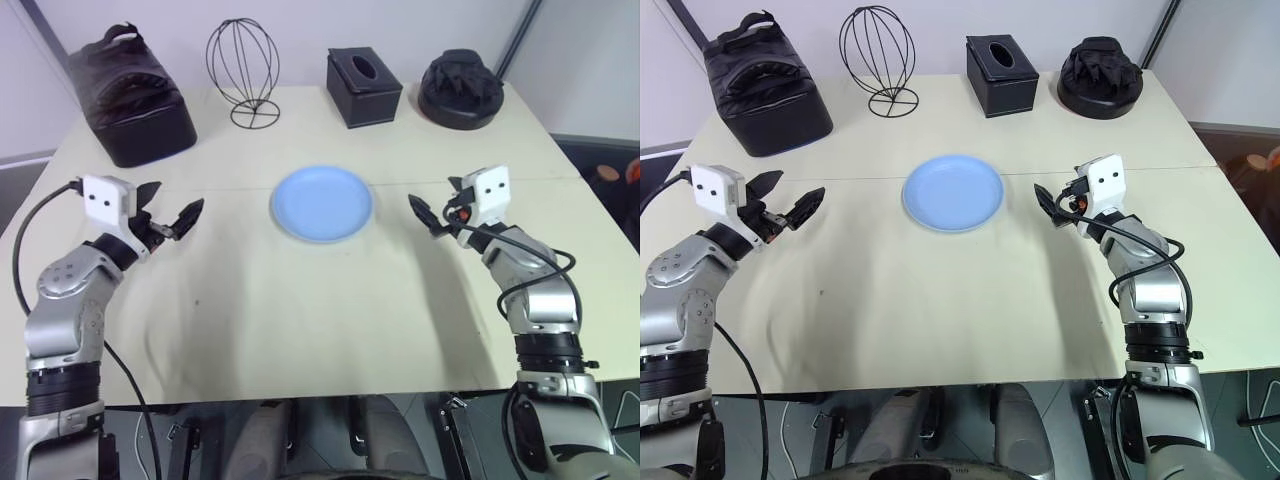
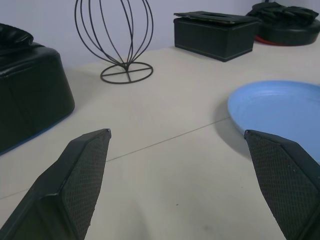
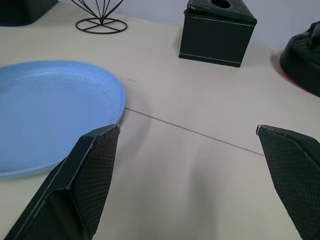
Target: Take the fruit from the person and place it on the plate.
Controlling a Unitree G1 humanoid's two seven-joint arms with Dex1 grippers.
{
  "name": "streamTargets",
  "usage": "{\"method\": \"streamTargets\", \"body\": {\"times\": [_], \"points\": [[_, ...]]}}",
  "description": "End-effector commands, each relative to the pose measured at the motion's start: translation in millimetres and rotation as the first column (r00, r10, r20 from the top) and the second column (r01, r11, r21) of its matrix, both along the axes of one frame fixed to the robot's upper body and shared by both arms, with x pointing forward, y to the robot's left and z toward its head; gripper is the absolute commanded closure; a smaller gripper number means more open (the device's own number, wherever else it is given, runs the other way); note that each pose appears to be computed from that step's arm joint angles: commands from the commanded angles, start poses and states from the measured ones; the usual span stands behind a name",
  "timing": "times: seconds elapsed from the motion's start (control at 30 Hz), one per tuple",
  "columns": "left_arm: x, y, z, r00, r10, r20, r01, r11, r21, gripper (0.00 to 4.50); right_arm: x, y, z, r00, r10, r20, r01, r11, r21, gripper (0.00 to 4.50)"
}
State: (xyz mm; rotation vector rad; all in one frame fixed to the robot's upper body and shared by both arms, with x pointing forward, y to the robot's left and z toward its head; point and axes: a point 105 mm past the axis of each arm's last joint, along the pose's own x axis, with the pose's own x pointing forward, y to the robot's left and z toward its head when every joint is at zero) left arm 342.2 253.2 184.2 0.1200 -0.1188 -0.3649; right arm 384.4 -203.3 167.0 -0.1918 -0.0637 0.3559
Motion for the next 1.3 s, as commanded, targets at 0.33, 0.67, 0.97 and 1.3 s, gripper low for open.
{"method": "streamTargets", "body": {"times": [0.33,0.67,0.97,1.3], "points": [[-3.9,0.4,15.9,0.998,0.001,0.062,-0.001,1.000,0.006,0.00,0.3,1.1,14.3,0.998,0.009,0.058,-0.009,1.000,-0.011,0.03],[-4.8,-0.8,16.5,0.998,-0.007,0.062,0.007,1.000,0.006,0.00,0.6,2.9,13.1,0.998,0.015,0.059,-0.014,1.000,-0.013,0.03],[-4.9,-0.6,16.2,0.998,-0.008,0.061,0.008,1.000,0.005,0.00,-0.4,1.6,12.6,0.998,0.011,0.056,-0.010,1.000,-0.016,0.03],[-5.1,0.0,16.2,0.998,-0.006,0.059,0.005,1.000,0.008,0.00,-0.5,0.8,11.8,0.999,0.007,0.054,-0.006,1.000,-0.017,0.03]]}}
